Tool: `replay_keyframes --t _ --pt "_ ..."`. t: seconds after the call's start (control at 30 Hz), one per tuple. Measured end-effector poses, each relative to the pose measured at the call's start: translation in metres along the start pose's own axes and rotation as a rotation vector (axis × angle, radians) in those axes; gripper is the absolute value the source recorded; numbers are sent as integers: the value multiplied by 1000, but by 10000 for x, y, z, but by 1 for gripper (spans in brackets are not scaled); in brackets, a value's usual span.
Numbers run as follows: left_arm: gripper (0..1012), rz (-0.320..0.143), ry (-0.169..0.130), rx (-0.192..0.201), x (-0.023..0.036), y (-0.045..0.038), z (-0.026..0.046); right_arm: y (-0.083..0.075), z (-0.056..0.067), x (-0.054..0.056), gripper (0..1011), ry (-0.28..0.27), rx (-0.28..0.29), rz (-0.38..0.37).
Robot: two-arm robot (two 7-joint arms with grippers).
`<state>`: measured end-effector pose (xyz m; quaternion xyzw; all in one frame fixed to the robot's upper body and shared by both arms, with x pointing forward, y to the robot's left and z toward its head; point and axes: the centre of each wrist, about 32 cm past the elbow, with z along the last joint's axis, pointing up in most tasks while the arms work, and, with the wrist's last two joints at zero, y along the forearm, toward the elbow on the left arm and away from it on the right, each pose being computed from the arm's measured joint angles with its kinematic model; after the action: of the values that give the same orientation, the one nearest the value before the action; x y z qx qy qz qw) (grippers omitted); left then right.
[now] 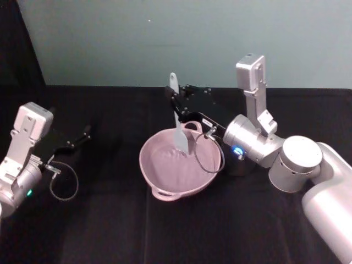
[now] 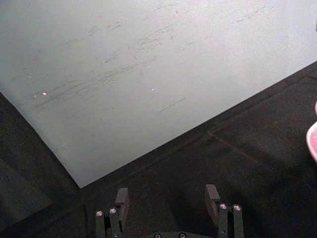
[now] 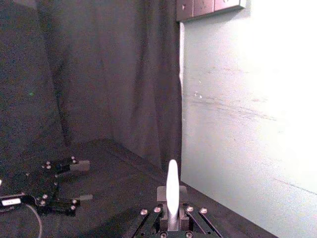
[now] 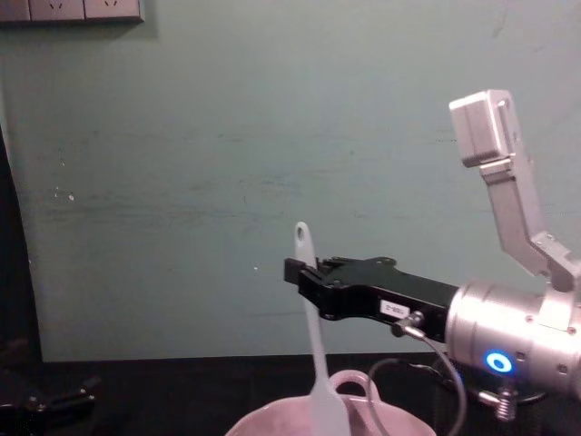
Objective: Use the one hand to pick up the spoon and stir the clear water in the bowl.
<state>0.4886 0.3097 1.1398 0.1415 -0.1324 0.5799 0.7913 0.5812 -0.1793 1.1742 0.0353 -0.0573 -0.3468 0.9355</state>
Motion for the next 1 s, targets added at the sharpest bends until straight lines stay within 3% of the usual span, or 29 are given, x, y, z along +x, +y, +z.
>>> replay_keyframes --t 0.2,0.53,0.77,1.0 --pt "1011 0 0 0 0 0 0 -165 61 34 121 3 -20 -2" --pt "1011 0 0 0 0 0 0 -454 176 -124 121 55 -14 84" --pt "1011 0 0 0 0 0 0 -448 172 -249 121 89 -11 142" --pt "1011 0 0 0 0 0 0 -280 116 -344 121 111 -5 176"
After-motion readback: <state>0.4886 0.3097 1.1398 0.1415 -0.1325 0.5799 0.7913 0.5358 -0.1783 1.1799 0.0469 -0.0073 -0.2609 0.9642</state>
